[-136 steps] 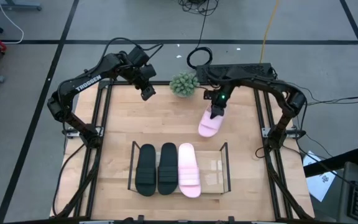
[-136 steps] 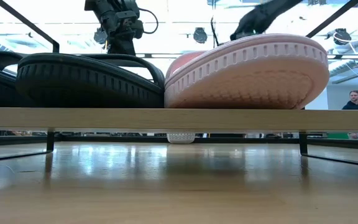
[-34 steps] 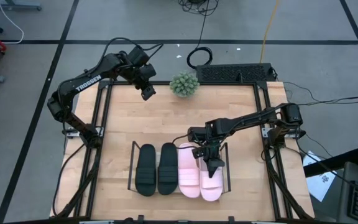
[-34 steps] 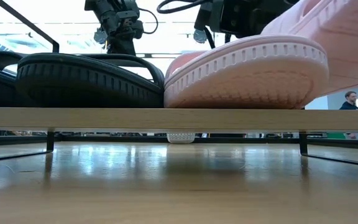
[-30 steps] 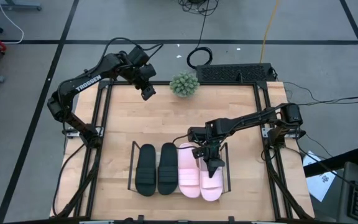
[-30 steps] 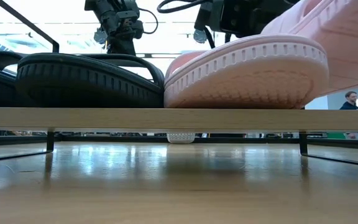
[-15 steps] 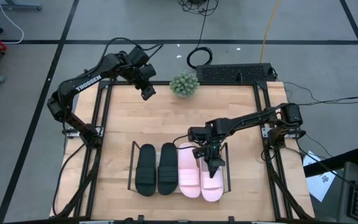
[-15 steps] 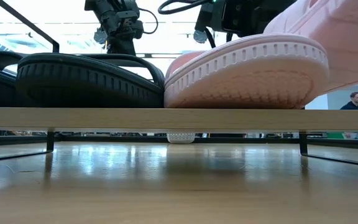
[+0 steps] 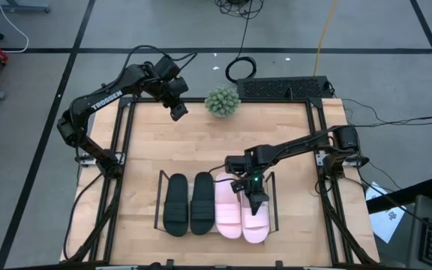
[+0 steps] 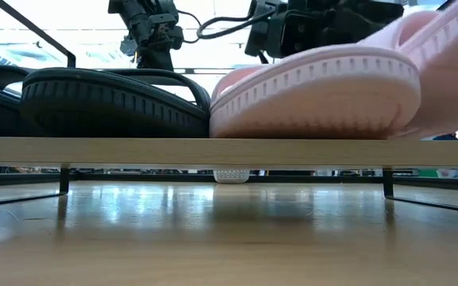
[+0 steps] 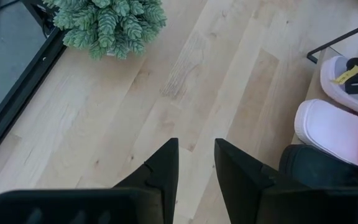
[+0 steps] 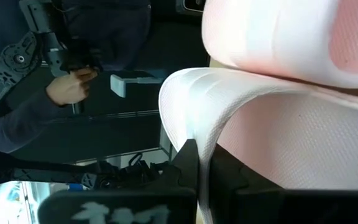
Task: Pick and place slides into the shelf
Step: Put the left pink slipper on the shelf
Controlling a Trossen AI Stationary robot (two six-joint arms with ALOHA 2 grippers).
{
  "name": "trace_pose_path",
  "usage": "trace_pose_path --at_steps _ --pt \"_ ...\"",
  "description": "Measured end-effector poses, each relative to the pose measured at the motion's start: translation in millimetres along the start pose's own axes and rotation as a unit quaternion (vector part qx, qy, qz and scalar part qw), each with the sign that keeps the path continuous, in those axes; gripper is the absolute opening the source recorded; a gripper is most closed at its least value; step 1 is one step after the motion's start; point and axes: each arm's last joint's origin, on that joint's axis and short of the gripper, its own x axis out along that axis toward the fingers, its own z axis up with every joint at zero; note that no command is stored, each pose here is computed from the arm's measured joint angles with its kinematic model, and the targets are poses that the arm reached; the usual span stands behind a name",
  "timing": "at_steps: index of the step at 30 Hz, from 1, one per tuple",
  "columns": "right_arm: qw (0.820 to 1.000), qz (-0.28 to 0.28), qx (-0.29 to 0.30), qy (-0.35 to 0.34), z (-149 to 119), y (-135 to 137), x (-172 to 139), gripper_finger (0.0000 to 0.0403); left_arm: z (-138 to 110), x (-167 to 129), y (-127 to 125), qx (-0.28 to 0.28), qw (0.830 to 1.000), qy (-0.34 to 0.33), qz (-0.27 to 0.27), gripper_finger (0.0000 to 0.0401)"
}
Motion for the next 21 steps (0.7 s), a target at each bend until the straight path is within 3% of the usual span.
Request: trace_pose_path --at_steps 21 --pt "1.0 -0.022 -0.004 -0.011 0.4 -5.9 -7.8 0.0 -0.2 0.1 0.0 0.009 1.0 0.001 0.0 0.0104"
